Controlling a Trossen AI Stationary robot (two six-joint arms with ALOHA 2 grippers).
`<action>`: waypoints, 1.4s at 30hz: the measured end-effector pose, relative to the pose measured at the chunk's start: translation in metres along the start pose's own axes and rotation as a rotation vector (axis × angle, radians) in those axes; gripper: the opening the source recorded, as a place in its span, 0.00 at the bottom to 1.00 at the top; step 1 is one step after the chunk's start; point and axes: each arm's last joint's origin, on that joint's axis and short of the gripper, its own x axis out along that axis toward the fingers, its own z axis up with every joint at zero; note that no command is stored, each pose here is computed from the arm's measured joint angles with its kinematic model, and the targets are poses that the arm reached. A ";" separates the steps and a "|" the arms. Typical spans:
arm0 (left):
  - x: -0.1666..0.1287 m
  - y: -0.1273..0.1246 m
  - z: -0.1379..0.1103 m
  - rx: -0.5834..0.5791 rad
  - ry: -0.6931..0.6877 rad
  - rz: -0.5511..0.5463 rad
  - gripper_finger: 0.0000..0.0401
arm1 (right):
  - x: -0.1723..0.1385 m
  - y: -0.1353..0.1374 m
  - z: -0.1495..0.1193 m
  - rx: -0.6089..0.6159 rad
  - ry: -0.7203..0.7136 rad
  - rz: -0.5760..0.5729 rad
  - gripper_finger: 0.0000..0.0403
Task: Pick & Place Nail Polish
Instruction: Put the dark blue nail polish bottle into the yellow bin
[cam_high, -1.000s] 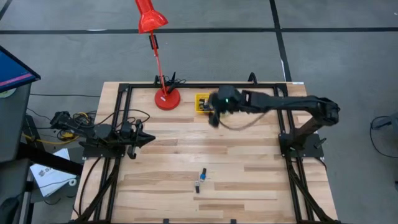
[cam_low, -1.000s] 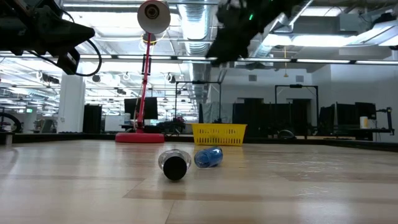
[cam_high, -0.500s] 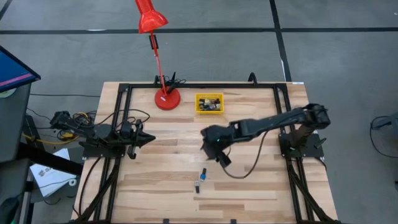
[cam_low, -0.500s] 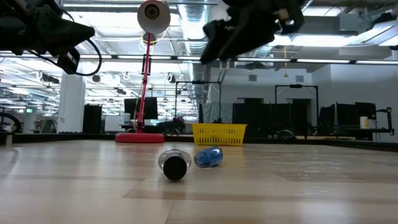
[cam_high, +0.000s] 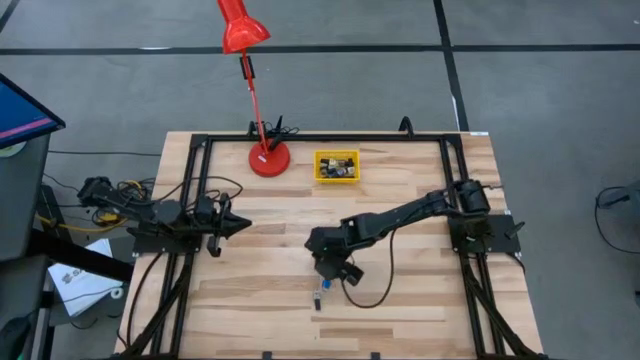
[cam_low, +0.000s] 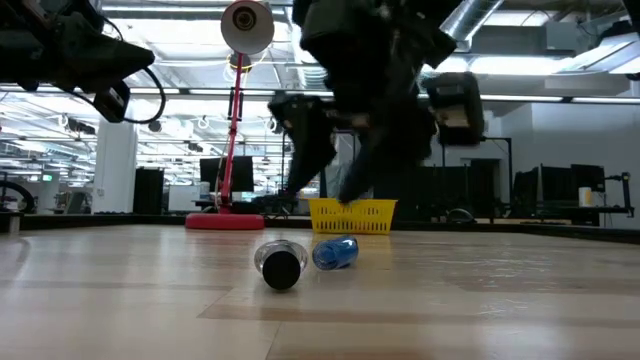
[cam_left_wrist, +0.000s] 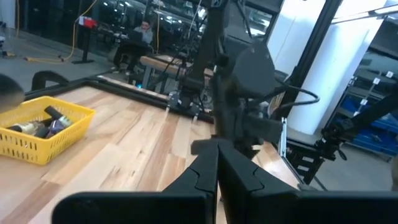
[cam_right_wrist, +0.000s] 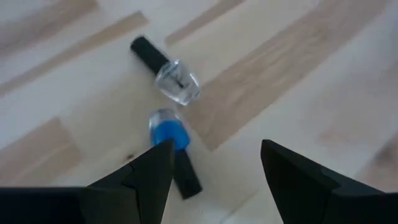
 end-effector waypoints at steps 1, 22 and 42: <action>0.000 0.000 0.000 0.002 0.004 0.001 0.00 | 0.003 0.002 -0.002 -0.011 0.015 0.015 0.57; 0.003 0.000 -0.003 0.013 0.030 0.007 0.00 | 0.029 0.004 -0.022 -0.040 0.094 0.102 0.49; 0.003 -0.001 -0.002 0.009 0.020 0.004 0.00 | 0.028 0.003 -0.026 0.052 0.118 0.109 0.12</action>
